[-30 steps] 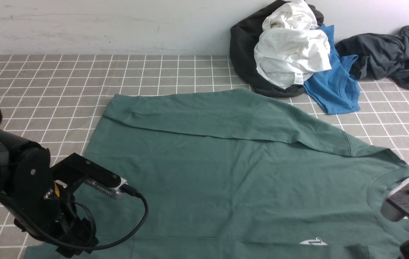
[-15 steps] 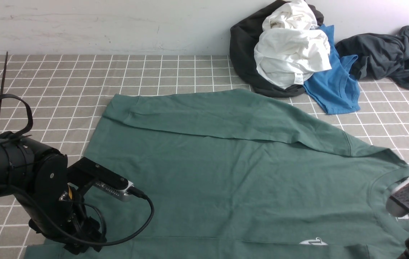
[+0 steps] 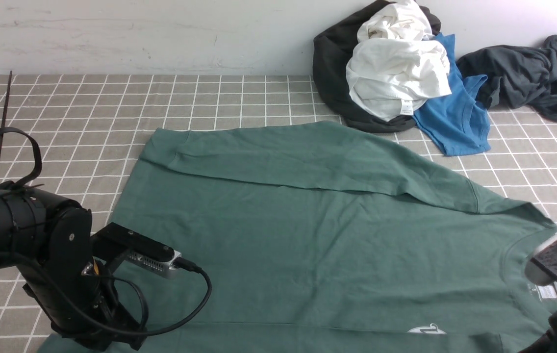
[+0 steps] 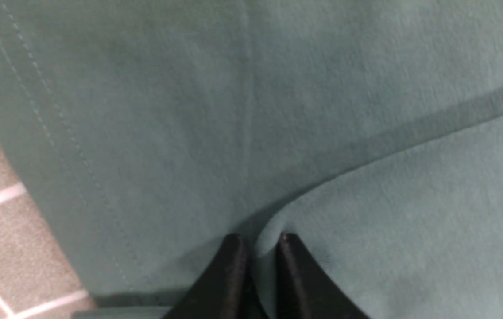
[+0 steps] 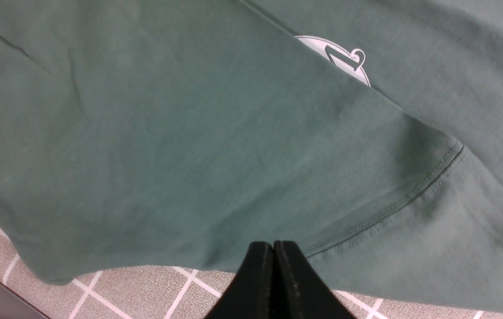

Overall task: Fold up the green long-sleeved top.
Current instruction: Use the left arm to clamp the cuff closest to it, then use the left arm to drag and place the cuff at the centered position on the left edge of the fabric

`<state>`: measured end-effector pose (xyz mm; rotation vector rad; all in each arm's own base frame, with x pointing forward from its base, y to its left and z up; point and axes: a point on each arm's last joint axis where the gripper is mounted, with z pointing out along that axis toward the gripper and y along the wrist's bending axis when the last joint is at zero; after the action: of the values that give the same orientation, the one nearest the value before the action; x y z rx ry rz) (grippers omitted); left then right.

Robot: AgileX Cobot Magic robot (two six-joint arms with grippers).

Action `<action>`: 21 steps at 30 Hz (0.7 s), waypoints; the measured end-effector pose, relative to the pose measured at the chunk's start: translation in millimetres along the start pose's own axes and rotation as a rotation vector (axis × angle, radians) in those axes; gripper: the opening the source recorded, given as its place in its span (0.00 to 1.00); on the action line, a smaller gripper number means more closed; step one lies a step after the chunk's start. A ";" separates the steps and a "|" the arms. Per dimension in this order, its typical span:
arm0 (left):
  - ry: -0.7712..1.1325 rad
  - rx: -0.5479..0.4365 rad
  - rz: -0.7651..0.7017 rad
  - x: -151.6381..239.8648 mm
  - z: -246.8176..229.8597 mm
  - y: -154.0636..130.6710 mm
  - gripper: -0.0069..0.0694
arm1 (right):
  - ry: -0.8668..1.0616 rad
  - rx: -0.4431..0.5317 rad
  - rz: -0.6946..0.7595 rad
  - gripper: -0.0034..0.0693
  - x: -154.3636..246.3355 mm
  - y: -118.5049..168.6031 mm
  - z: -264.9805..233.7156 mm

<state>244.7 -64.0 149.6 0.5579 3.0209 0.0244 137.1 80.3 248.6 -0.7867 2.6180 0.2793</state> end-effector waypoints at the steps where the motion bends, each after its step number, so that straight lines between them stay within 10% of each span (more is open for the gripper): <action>1: -0.008 -0.003 0.002 0.8 -3.2 0.2 0.16 | 0.000 0.000 0.000 0.03 0.0 0.0 0.0; 21: -0.179 -0.070 0.147 -110.9 -94.7 16.9 0.12 | -0.086 0.154 0.006 0.03 -21.6 -12.6 -22.5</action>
<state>347.3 -88.2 251.8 0.7320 2.7894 0.0831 153.8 73.7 277.0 -0.6992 2.5255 0.1083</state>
